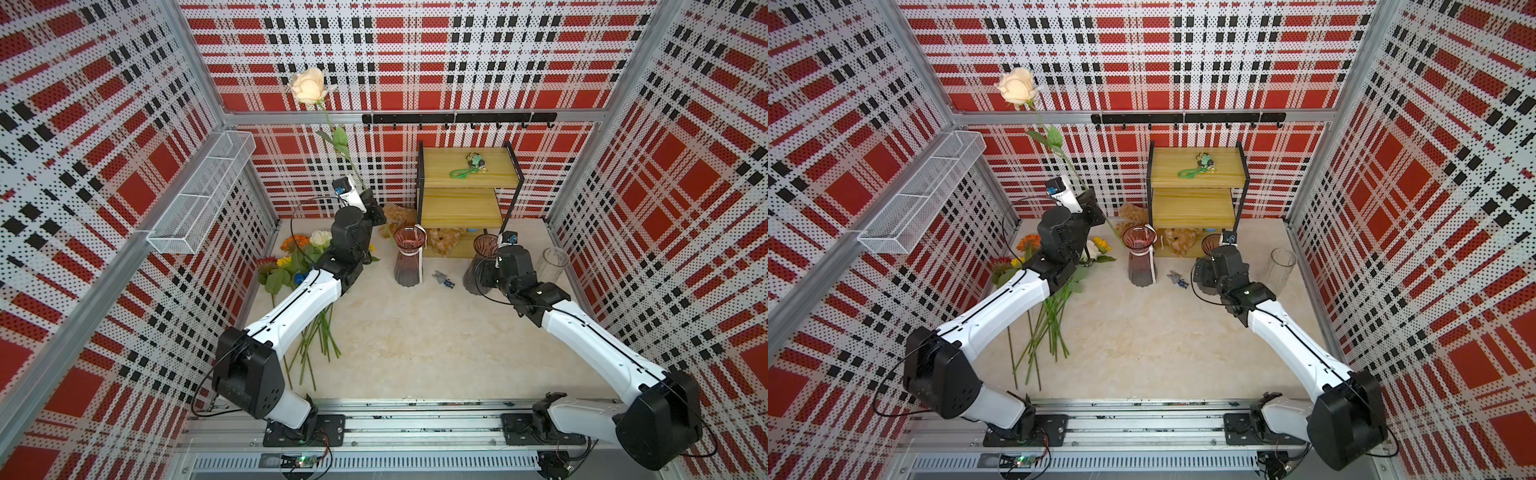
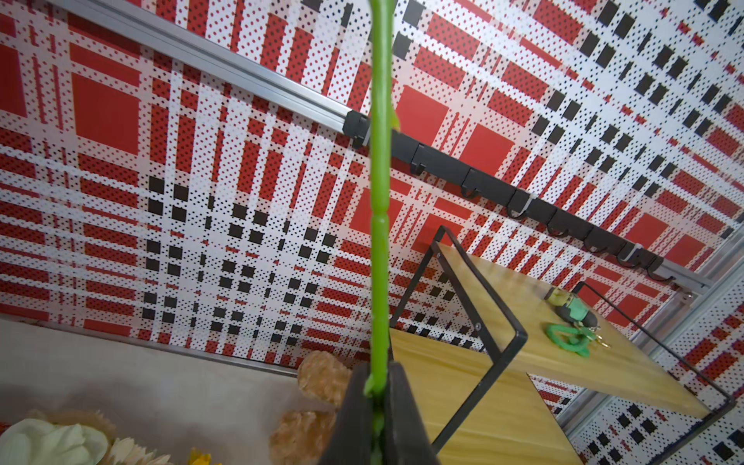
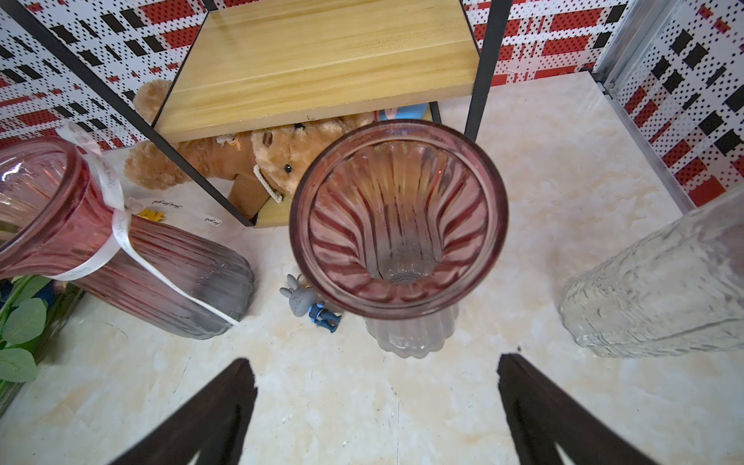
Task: Arrange the flowers in different vases according to their variety
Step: Insert the flower into the vase.
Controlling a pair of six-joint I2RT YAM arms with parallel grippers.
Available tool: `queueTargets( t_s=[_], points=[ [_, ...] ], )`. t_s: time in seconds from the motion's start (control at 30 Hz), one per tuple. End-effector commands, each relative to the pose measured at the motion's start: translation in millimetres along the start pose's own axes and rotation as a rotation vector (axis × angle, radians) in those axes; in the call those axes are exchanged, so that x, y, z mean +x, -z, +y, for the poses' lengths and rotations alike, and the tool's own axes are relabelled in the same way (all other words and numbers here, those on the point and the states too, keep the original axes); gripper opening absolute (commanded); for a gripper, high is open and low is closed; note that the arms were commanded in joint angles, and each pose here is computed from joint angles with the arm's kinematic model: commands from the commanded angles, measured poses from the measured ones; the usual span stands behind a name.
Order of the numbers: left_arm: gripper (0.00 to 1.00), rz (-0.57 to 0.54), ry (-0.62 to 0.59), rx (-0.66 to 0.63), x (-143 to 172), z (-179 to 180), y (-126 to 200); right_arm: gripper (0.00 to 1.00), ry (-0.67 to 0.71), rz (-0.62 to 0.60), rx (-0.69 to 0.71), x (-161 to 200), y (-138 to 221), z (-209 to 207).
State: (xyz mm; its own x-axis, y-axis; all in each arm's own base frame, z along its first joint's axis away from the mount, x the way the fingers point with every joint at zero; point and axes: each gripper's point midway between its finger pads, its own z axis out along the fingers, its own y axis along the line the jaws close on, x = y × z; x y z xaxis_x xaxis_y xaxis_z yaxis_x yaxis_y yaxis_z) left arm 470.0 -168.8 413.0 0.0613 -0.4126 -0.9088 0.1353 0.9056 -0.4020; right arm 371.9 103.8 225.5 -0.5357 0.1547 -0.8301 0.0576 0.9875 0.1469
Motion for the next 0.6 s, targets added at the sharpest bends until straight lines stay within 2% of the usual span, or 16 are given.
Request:
queueTargets(
  t_s=[0.0,0.17,0.57],
  points=[
    [0.00,-0.086,0.036,0.062,-32,-22,-2,1.00,-0.011,-0.031,0.013,-14,3,-3],
    [0.00,-0.072,0.032,0.072,-21,-26,-13,1.00,-0.009,-0.032,0.017,-16,3,-5],
    [0.00,0.004,-0.011,0.086,45,-36,-45,1.00,-0.011,-0.033,0.017,-16,7,-7]
  ],
)
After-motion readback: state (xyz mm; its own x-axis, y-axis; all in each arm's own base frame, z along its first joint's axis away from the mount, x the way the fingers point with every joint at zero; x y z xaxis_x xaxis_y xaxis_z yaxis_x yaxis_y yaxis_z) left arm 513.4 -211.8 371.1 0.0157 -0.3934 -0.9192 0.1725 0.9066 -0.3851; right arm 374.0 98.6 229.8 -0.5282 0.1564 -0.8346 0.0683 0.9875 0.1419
